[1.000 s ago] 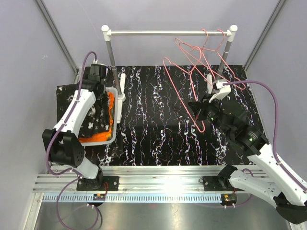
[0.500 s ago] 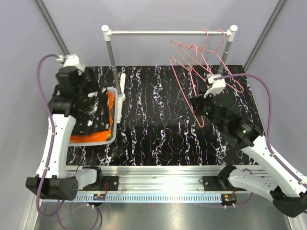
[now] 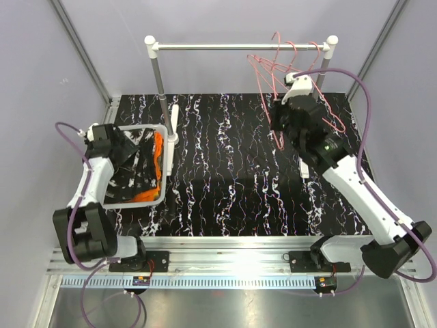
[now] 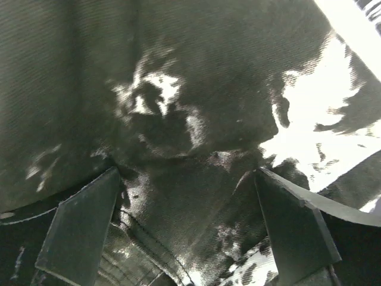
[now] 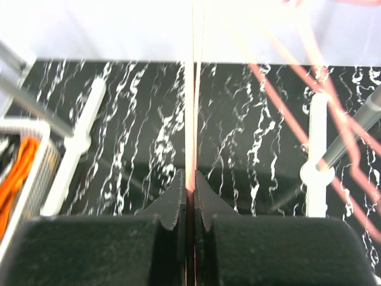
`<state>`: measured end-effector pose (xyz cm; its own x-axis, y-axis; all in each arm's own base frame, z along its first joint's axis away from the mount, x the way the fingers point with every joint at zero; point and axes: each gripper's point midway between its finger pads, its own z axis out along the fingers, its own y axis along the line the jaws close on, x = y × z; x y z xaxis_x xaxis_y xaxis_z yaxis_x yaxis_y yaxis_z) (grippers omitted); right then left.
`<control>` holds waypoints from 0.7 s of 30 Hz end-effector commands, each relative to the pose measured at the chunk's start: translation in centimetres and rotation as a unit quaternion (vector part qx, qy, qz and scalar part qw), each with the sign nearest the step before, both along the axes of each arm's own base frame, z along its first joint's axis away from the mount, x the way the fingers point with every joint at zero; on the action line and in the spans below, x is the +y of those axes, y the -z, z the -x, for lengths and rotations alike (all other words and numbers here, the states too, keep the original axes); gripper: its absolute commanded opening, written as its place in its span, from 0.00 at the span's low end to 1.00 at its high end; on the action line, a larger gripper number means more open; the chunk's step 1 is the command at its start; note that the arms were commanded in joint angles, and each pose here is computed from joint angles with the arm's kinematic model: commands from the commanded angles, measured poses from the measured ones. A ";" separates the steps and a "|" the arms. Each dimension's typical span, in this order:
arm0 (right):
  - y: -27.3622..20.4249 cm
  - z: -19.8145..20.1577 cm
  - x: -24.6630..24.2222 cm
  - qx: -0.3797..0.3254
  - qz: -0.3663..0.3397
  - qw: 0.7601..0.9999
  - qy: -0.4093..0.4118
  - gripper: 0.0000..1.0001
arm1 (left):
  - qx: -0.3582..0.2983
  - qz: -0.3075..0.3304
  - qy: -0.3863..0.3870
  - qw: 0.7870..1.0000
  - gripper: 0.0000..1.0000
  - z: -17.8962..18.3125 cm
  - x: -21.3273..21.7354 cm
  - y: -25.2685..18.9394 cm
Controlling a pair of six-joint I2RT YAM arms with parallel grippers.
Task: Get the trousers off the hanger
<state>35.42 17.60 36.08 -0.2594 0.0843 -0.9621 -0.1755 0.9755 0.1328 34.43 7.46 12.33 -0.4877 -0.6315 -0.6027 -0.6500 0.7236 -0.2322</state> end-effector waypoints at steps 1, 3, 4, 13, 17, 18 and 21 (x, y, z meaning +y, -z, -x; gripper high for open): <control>-4.6 -2.5 -0.5 -0.046 -0.065 0.997 -0.003 0.00 | 0.039 0.114 -0.036 0.992 0.99 3.9 -3.6 5.8; -3.7 -3.8 -0.7 -0.034 -0.069 0.997 0.000 0.00 | 0.034 0.121 -0.033 0.992 0.99 3.9 -3.9 6.6; -3.6 -4.1 -0.6 -0.032 -0.066 0.997 -0.003 0.00 | 0.036 0.124 -0.024 0.991 0.99 3.9 -4.1 6.7; 1.0 -5.6 -0.2 0.008 -0.063 0.998 -0.003 0.00 | -0.035 0.049 0.012 0.998 0.99 3.0 -2.5 -3.8; 1.8 -5.8 -0.3 0.015 -0.074 0.997 0.009 0.00 | -0.092 -0.016 0.027 0.995 0.99 4.8 -1.6 -10.4; 1.9 -5.8 -0.7 0.016 -0.074 0.997 0.019 0.00 | -0.098 -0.026 0.035 0.994 0.99 5.6 -1.6 -11.5; 1.8 -5.7 -1.1 0.015 -0.087 0.995 0.036 0.06 | -0.143 -0.064 0.072 0.985 0.99 7.8 -2.3 -15.3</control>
<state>40.66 17.12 31.87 -0.3556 0.1839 -0.9164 -0.1314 0.9609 0.2439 29.33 5.52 24.57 -0.3553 -0.5759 -0.7363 -0.5213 0.7759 -0.3553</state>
